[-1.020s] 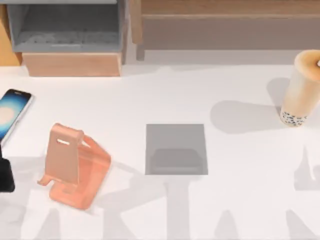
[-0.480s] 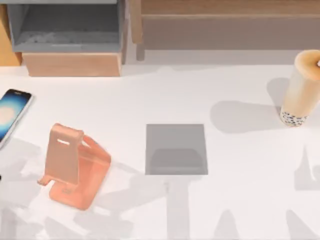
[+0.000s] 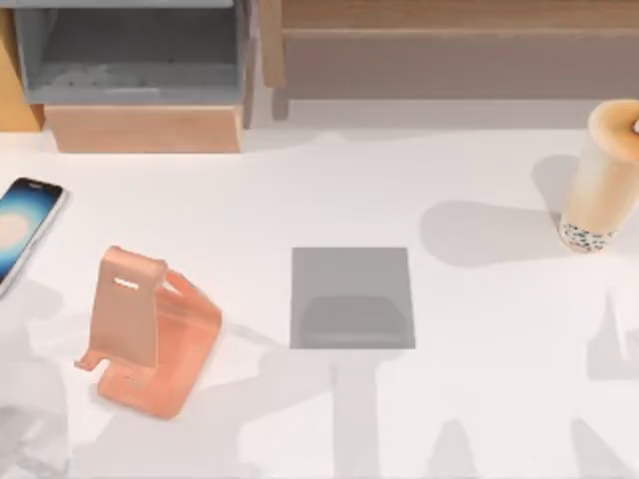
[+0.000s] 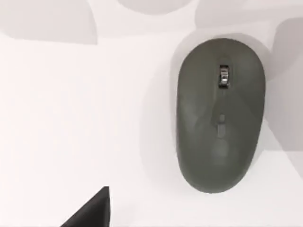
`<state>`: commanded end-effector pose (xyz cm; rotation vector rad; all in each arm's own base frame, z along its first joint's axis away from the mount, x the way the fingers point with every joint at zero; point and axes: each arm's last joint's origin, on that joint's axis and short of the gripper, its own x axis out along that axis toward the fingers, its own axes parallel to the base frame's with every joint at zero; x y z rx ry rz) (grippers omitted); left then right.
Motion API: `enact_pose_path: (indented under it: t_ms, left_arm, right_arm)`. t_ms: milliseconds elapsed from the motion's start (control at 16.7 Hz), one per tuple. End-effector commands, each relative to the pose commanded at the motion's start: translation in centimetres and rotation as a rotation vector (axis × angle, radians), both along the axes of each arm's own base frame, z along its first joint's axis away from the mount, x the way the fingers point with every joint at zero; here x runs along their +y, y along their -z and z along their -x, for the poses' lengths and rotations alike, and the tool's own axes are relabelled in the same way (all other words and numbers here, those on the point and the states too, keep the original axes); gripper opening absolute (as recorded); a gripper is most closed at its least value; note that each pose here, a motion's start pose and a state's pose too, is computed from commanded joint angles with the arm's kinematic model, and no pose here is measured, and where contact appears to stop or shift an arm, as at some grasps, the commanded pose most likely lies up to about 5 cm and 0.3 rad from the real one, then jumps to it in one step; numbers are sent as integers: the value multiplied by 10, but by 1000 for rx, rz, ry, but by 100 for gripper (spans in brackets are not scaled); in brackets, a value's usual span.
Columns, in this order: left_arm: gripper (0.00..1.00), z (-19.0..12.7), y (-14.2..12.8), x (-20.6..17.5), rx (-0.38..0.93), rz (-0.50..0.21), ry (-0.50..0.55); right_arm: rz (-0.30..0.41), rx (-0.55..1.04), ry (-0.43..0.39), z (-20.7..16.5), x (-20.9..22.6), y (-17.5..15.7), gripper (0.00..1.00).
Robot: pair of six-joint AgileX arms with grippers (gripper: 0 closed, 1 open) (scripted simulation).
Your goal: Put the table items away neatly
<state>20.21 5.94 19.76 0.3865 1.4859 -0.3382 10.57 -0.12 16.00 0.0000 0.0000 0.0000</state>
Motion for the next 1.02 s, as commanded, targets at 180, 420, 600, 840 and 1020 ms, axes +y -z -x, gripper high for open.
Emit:
enact_pose_path:
  t_ms: [180,420,600,840,1020]
  left_arm:
    - [100,-5,1,4,55,15,18]
    - [100,-5,1,3,52,14,22]
    - [100,-6,11,4,58,16,18]
    - [100,-10,45,5,55,15,18]
    - [100,-9,74,5,46,12,18]
  right_arm:
    - [0,0,0,0,0,0,100]
    - [0,0,0,0,0,0,100]
    - [0,0,0,0,0,0,100]
    - [0,0,0,0,0,0,100]
    - [0,0,0,0,0,0,100]
